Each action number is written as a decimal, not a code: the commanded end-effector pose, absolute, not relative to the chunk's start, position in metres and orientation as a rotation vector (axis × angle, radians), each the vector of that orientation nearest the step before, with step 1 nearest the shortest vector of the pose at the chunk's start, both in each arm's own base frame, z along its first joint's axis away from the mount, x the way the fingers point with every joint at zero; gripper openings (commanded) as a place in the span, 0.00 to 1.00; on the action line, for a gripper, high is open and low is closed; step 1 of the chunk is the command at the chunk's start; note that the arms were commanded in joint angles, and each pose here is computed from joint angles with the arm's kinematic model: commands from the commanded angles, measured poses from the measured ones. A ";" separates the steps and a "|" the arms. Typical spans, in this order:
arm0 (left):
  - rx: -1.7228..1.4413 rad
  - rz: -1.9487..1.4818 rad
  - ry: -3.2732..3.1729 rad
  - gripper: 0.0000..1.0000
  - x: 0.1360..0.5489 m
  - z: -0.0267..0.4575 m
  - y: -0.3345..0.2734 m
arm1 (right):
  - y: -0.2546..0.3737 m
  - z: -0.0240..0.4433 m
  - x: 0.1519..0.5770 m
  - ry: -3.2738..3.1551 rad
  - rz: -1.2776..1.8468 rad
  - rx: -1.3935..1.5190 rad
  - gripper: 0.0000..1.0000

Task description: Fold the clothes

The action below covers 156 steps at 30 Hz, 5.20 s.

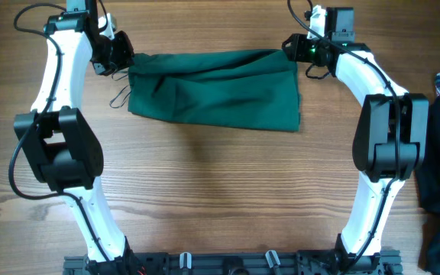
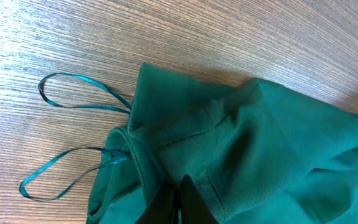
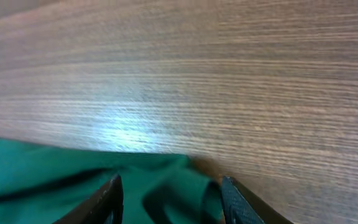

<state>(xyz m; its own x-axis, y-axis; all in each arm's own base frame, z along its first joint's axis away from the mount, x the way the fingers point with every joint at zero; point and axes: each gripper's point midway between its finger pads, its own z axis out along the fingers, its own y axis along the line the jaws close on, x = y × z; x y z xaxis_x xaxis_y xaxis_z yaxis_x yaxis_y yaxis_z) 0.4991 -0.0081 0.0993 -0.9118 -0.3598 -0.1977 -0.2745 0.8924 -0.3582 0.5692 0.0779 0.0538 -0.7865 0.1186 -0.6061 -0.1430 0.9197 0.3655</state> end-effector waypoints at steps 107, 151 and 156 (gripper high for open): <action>-0.004 -0.335 2.929 0.23 0.455 0.066 -0.180 | 0.190 0.078 0.437 2.694 0.469 -0.674 0.04; -0.271 -0.073 2.910 0.18 0.458 0.024 -0.095 | 0.194 0.065 0.472 2.543 0.399 -0.655 0.04; -0.281 -0.033 2.965 0.18 0.450 0.000 -0.088 | 0.170 -0.016 0.467 2.719 0.226 -0.634 0.04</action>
<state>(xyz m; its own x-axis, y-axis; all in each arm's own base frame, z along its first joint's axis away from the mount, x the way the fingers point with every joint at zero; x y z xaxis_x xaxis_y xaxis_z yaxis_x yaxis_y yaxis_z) 0.4529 -0.0921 0.0089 -0.9693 -0.1673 -0.1803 -0.1619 0.9858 -0.0445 0.4746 0.1891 0.0367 -0.8004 -0.3702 -0.4715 -0.4867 0.8605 0.1507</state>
